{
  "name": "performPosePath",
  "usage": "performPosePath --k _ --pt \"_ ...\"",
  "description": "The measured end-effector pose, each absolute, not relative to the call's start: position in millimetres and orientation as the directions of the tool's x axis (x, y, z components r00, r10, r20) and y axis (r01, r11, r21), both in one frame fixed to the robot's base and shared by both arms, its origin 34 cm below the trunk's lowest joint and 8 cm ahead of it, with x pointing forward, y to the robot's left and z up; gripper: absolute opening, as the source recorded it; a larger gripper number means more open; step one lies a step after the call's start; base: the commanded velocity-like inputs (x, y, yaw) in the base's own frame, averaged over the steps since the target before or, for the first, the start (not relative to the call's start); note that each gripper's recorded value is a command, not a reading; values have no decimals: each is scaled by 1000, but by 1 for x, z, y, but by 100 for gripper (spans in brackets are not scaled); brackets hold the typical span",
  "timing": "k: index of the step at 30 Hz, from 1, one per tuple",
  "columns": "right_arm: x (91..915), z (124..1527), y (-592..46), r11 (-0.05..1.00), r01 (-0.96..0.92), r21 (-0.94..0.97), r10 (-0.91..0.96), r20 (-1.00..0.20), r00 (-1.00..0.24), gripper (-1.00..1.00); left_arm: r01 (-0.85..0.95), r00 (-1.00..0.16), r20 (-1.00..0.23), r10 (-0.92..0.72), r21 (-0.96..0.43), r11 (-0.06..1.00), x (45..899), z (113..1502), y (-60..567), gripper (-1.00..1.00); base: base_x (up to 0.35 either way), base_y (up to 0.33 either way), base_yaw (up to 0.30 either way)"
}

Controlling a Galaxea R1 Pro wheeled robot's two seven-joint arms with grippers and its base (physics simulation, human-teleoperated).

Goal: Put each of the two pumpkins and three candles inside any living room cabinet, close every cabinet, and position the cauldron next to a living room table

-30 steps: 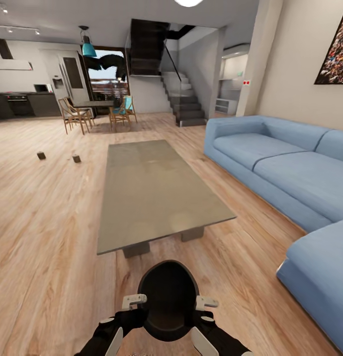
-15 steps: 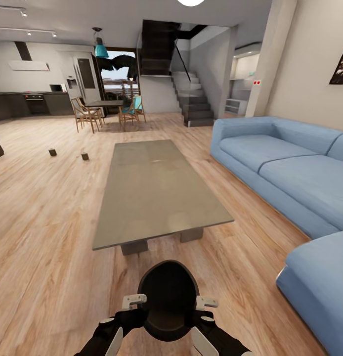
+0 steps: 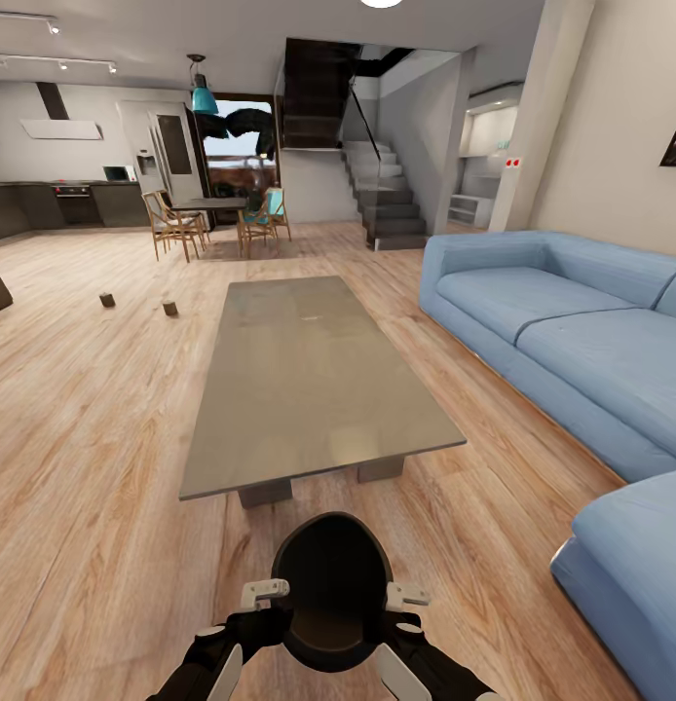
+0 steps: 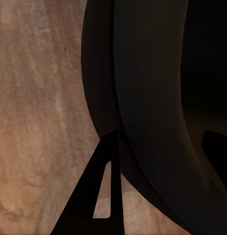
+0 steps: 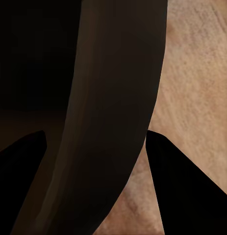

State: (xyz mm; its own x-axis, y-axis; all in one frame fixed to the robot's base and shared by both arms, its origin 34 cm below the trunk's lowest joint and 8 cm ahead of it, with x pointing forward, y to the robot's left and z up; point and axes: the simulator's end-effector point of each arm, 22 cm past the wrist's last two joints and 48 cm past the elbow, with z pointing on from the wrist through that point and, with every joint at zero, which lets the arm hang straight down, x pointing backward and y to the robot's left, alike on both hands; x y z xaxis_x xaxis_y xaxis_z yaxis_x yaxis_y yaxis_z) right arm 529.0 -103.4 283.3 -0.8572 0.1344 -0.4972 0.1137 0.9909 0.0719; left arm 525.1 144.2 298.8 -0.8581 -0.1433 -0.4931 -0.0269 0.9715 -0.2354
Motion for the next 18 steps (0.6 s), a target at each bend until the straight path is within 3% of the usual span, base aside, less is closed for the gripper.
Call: performPosePath --k 6,18 --pt "529 284 -103 991 114 72 135 -498 -857 -100 -27 -858 -494 -144 -235 971 525 299 144 -100 116 0 0" --pt "529 283 -103 991 114 72 135 -497 -857 -100 -27 -858 -493 -144 -236 971 525 299 144 -100 10 0 12"
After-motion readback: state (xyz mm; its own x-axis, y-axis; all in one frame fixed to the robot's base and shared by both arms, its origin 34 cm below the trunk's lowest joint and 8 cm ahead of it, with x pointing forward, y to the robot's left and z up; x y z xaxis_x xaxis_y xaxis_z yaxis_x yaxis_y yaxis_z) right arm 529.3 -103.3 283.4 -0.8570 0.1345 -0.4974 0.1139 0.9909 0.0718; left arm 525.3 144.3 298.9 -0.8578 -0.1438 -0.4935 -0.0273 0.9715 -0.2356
